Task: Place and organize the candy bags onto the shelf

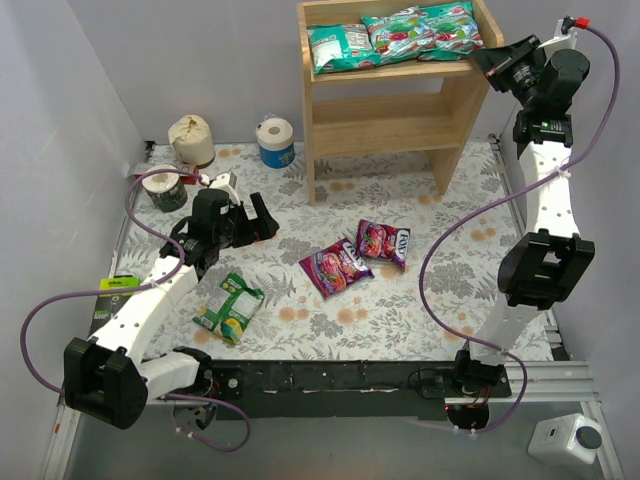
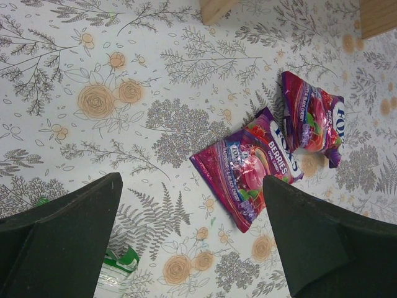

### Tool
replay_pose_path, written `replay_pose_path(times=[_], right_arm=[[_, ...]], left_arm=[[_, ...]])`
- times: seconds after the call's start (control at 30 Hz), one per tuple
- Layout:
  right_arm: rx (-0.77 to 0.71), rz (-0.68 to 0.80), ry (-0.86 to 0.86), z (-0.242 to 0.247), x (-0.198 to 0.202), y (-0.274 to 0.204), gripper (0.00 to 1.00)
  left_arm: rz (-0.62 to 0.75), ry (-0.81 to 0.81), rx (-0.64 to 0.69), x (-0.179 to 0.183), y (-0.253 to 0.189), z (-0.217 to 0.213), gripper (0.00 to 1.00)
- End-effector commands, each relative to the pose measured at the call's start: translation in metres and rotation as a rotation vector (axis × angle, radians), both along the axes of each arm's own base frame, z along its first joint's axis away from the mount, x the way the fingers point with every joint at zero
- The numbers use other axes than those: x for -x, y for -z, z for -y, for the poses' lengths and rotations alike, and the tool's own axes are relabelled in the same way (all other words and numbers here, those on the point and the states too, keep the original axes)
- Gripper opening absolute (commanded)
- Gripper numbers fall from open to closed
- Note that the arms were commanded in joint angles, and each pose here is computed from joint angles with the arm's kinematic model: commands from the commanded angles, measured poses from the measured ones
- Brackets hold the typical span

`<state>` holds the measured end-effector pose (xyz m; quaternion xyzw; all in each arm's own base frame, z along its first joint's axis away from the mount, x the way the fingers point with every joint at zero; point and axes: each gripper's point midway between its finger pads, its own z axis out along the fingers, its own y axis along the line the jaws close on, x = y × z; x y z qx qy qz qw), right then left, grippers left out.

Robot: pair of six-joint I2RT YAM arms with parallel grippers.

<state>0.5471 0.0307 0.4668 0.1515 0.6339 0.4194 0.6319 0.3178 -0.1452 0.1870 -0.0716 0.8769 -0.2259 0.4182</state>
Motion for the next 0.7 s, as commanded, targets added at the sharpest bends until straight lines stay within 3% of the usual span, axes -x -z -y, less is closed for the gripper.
replay_pose_path(times=[0.0,0.17,0.47,0.67], right_arm=[[0.022,0.055,0.000,-0.003,0.011,-0.025,0.26],[0.049,0.105,0.102,0.008,0.041,-0.039,0.64],[0.121,0.153,0.198,0.017,0.094,-0.048,0.84],[0.248,0.146,0.147,0.003,0.134,-0.018,0.94]], left_arm=[[0.032,-0.013,0.003,0.002,-0.009,-0.005,0.98],[0.033,-0.013,0.001,0.002,-0.009,-0.005,0.98],[0.038,-0.024,0.003,0.002,-0.011,-0.007,0.98],[0.056,-0.028,0.004,0.003,-0.015,-0.008,0.98]])
